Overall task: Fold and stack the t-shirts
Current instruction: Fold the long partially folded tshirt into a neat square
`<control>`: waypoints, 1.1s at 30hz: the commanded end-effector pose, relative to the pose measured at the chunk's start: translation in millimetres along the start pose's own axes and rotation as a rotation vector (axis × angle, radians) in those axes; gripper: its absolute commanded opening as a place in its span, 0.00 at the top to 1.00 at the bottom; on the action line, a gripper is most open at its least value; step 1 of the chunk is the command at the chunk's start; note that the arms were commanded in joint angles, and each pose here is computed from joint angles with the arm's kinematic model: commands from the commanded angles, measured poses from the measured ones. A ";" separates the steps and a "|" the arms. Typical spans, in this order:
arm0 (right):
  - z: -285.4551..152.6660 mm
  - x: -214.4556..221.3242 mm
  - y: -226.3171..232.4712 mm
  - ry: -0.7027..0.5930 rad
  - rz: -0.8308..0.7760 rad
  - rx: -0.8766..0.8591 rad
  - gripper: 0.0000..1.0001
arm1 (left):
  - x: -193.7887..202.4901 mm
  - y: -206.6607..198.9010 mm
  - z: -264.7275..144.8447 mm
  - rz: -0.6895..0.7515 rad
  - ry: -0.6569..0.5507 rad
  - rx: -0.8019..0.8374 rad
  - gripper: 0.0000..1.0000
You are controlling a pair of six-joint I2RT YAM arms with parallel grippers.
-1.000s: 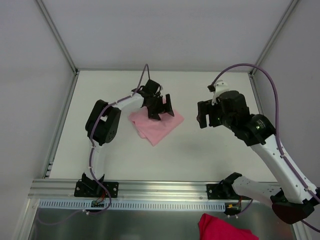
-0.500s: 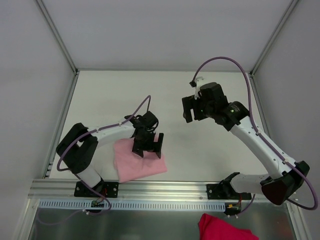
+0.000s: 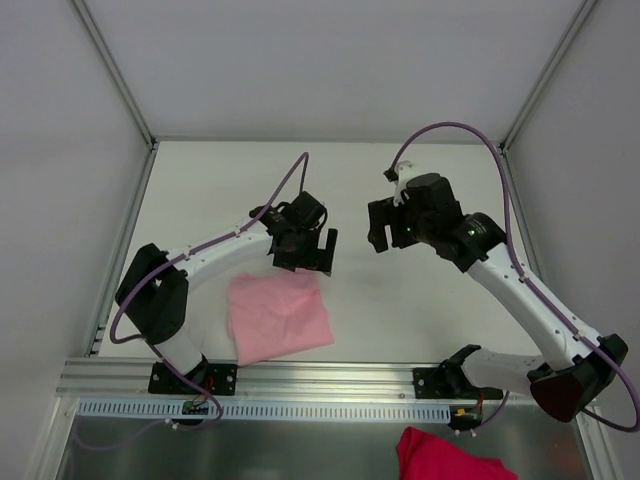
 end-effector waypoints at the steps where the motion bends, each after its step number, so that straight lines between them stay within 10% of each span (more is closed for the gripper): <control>1: -20.7 2.8 -6.3 -0.055 -0.008 0.018 0.18 | 2.7 17.9 -14.2 -0.066 -0.021 -0.166 0.01; 33: -48.9 4.9 -10.6 -0.100 0.012 0.021 0.18 | 18.0 27.0 45.9 -0.020 0.066 -0.181 0.02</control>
Point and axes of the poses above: each gripper's point midway between its finger pads, its own z axis out along the fingers, its own y axis along the line the jaws close on, x = y × z, the point moved 7 cm from there along -z, back along the fingers, and after that the axes turned 13 degrees about z, right-handed, at the moved point
